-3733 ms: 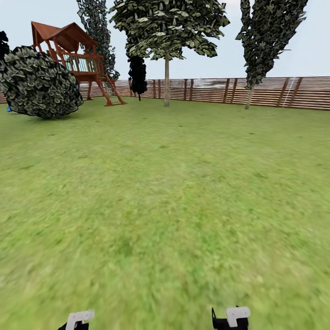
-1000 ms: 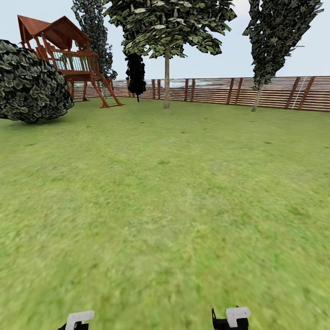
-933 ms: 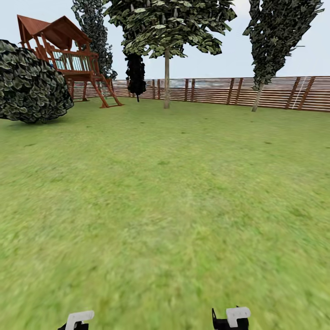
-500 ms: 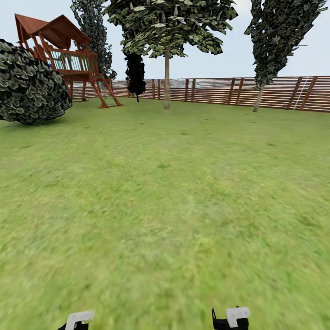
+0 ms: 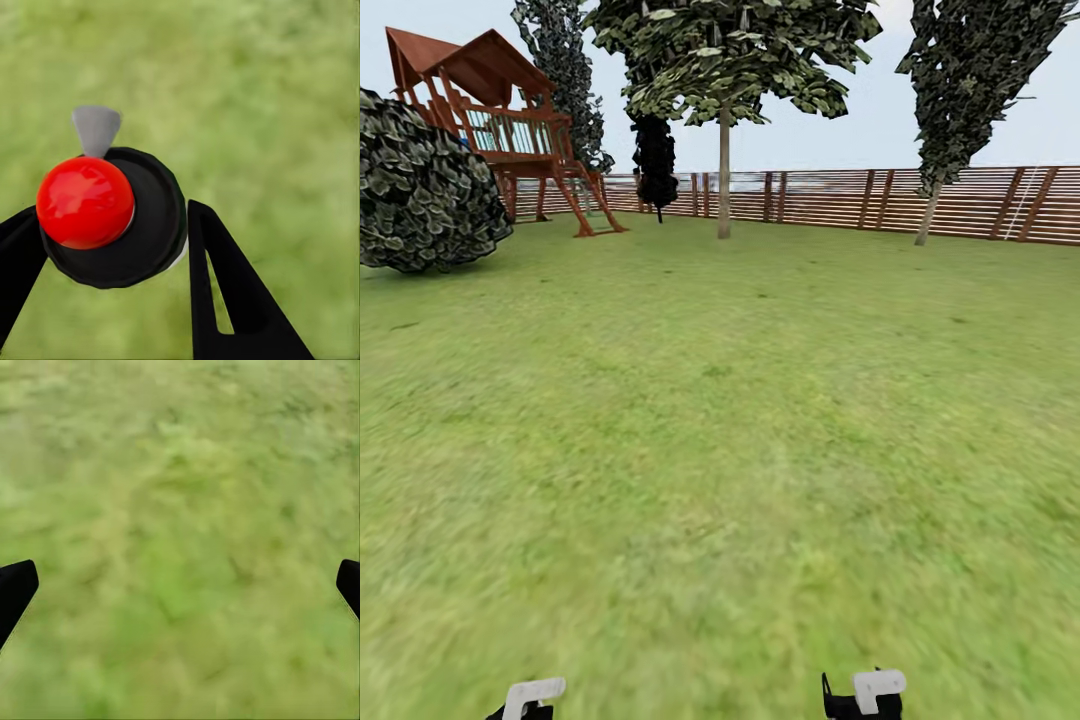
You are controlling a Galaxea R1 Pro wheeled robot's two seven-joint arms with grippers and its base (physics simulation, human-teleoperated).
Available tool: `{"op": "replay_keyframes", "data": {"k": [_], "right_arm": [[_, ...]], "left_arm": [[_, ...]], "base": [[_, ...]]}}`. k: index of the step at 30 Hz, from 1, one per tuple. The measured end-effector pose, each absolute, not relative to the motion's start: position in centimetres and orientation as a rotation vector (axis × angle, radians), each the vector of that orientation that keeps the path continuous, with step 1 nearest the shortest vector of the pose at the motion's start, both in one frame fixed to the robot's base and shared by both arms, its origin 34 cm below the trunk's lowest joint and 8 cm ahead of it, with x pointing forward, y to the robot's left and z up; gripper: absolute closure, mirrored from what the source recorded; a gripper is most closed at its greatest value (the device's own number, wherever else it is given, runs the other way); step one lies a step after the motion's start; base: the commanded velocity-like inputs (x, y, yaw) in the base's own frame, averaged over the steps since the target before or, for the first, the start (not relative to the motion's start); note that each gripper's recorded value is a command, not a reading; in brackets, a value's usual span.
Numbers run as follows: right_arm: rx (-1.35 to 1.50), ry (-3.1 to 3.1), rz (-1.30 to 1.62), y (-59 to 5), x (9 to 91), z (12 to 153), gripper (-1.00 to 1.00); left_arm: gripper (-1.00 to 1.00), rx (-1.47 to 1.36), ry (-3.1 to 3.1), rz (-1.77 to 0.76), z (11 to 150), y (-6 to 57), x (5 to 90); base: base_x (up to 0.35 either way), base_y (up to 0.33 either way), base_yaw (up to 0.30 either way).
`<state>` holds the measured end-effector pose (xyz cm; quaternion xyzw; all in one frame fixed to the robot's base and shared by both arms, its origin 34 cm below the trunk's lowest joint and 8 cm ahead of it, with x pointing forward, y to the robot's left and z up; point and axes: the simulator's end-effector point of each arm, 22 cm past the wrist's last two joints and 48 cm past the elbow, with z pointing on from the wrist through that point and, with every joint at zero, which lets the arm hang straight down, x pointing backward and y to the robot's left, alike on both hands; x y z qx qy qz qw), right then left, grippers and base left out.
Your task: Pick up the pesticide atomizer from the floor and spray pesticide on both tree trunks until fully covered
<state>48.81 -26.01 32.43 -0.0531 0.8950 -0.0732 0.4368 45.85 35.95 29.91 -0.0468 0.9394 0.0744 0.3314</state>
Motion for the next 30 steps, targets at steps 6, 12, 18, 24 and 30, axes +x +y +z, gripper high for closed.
{"op": "replay_keyframes", "data": {"k": [6,12,18,24,30], "right_arm": [[-0.132,2.227,-0.182,-26.01,48.79,32.41,-1.00],[-0.132,2.228,-0.183,-26.01,48.78,32.39,-1.00],[-0.132,2.228,-0.183,-26.01,48.77,32.39,-1.00],[-0.133,2.229,-0.183,-26.01,48.75,32.37,-1.00],[-0.132,2.228,-0.183,-26.01,48.76,32.38,-1.00]], "left_arm": [[1.00,-0.122,2.455,0.195,29.91,35.96,45.85],[1.00,-0.123,2.455,0.195,29.91,35.95,45.85],[1.00,-0.123,2.455,0.195,29.91,35.95,45.85],[1.00,-0.123,2.455,0.195,29.91,35.95,45.85],[1.00,-0.123,2.455,0.195,29.91,35.95,45.85]], "base": [[0.339,0.000,0.000],[0.340,0.000,0.000],[0.340,0.000,0.000],[0.339,0.000,0.000],[0.339,0.000,0.000]]}}
